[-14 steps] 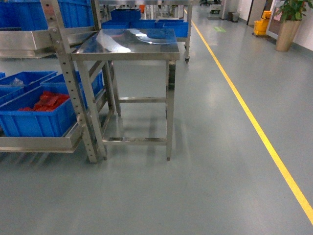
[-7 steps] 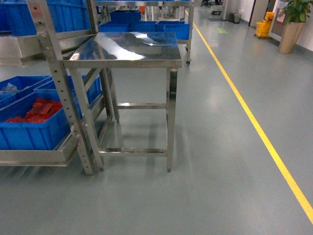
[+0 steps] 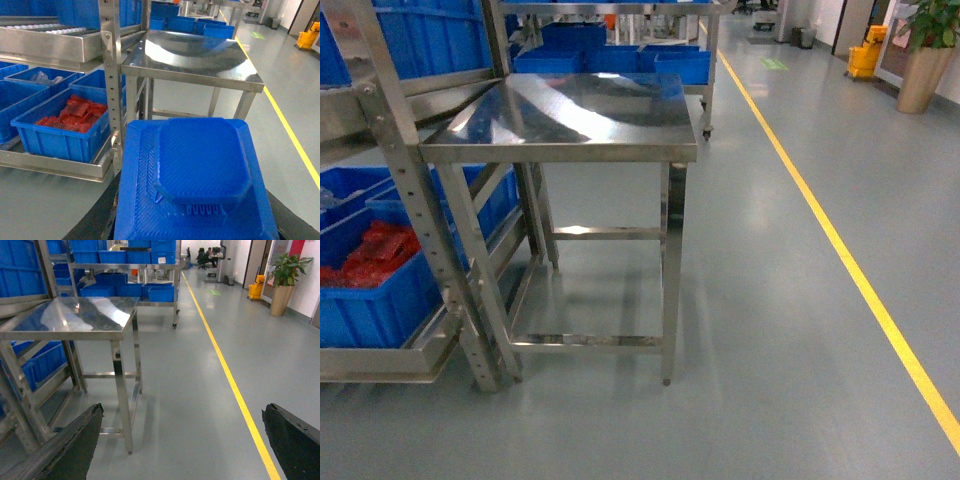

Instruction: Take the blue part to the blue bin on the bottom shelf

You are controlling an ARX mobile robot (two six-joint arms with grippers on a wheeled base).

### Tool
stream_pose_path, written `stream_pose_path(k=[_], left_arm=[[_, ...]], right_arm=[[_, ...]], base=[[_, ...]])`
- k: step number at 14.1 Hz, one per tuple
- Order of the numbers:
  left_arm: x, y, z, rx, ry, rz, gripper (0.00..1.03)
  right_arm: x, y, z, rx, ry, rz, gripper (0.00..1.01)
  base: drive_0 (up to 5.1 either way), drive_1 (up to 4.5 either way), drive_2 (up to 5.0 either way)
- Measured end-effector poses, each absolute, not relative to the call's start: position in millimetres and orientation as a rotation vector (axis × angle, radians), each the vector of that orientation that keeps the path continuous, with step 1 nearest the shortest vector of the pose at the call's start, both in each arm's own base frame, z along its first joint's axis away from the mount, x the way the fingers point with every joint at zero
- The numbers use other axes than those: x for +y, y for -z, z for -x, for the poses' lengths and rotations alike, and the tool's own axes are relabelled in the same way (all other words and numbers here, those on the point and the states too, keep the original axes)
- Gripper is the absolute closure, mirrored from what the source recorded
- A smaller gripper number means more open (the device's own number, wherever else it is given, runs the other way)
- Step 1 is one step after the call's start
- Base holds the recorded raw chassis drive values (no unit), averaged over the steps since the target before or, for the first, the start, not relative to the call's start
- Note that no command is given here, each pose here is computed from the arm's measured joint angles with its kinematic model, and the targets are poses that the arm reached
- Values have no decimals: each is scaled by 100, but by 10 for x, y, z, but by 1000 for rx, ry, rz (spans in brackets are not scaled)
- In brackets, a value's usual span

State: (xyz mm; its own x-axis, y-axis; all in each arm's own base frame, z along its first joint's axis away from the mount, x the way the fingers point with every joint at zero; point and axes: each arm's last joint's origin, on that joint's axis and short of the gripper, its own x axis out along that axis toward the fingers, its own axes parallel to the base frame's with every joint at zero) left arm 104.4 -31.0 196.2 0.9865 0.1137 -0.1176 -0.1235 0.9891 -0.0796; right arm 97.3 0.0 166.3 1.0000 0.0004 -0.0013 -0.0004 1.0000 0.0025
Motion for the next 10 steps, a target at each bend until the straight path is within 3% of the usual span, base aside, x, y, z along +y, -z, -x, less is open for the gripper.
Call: stream_pose_path(k=[10], left_arm=[[-311, -1967, -1046, 109, -119, 89, 60]], right_arm=[[0, -1669, -973, -5, 0, -2, 3]], base=[[4, 411, -404]])
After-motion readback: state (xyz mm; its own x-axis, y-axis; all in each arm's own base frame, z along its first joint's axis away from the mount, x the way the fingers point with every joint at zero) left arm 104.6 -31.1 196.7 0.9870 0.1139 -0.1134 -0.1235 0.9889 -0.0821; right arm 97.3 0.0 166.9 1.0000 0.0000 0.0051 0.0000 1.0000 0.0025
